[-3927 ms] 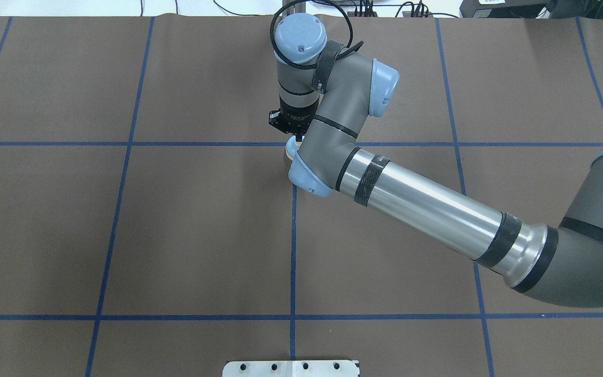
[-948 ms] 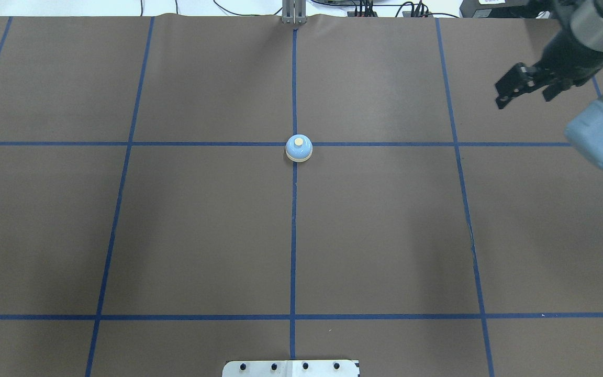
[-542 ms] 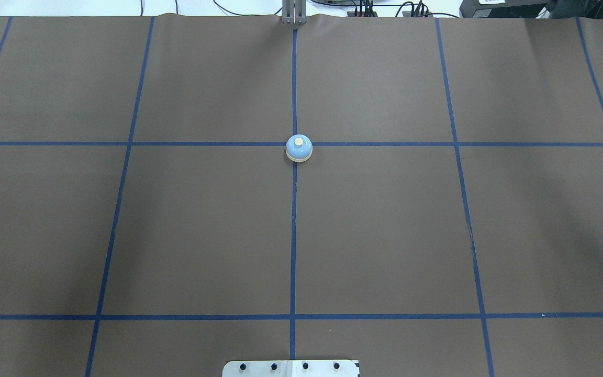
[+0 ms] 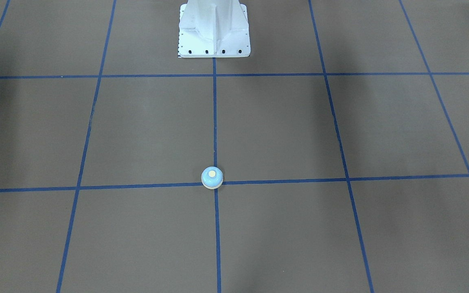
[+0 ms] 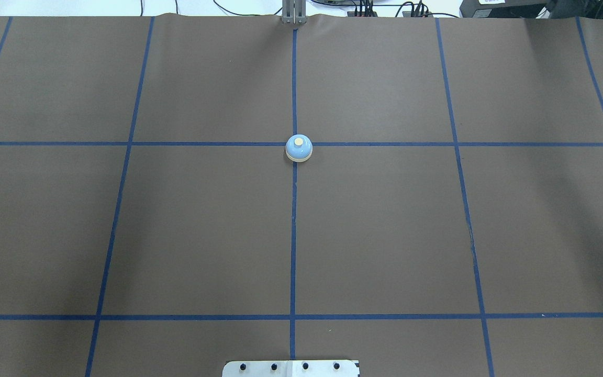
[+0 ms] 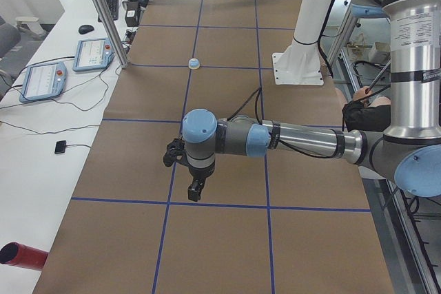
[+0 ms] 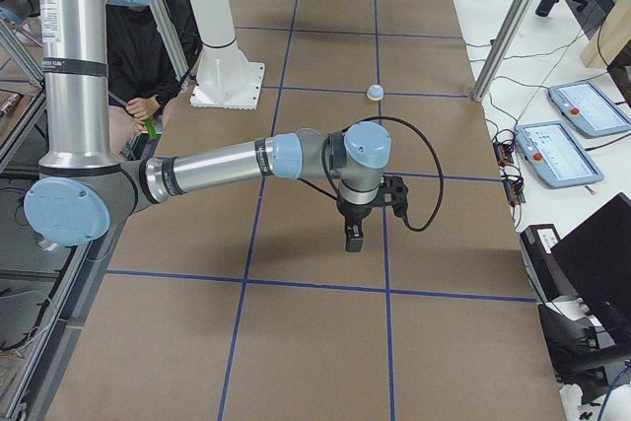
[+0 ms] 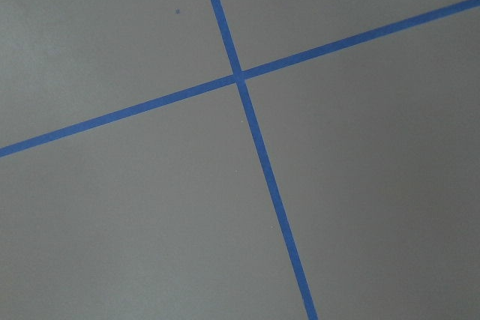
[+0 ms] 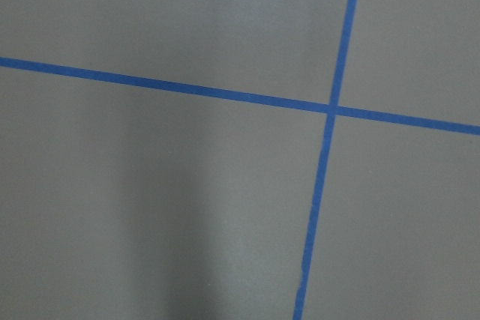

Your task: Place and press bell with both arms

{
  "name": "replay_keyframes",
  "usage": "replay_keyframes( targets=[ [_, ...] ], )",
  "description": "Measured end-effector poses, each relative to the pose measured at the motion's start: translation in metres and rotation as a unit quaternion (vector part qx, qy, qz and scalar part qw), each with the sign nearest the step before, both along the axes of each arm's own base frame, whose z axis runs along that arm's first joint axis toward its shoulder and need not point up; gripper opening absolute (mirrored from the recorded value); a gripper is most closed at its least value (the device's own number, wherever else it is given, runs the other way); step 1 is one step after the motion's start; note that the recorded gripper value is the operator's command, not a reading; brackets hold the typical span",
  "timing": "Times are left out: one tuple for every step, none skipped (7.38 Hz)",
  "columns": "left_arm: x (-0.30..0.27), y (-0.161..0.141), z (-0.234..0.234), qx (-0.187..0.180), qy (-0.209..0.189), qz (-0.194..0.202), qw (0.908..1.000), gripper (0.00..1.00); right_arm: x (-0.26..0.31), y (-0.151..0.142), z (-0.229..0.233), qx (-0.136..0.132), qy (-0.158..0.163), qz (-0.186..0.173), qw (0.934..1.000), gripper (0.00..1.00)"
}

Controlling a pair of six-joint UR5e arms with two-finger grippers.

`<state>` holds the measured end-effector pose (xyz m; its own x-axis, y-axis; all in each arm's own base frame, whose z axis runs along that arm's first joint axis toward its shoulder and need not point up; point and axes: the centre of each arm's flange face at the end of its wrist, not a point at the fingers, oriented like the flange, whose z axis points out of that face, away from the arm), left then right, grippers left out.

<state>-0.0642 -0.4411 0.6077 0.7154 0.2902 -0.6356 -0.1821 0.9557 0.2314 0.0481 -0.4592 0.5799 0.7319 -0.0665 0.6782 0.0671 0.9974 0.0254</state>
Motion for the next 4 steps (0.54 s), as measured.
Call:
replay_keyframes(
  targets=[
    [0.0, 0.004, 0.005, -0.006, -0.001, -0.001, 1.0, 1.0, 0.006, 0.013, 0.015, -0.006, -0.002, 0.006, 1.0, 1.0],
    [0.0, 0.01, 0.013, -0.015, -0.002, -0.001, 0.9999, 1.0, 0.009, 0.024, 0.026, -0.012, -0.008, 0.01, 0.9998, 1.0],
    [0.0, 0.014, 0.022, -0.025, -0.002, -0.002, 0.9997, 1.0, 0.011, 0.03, 0.032, -0.017, -0.016, 0.013, 0.9997, 1.0],
    [0.0, 0.017, 0.027, -0.032, -0.002, -0.004, 0.9995, 1.0, 0.011, 0.032, 0.034, -0.018, -0.021, 0.013, 0.9995, 1.0]
  ],
)
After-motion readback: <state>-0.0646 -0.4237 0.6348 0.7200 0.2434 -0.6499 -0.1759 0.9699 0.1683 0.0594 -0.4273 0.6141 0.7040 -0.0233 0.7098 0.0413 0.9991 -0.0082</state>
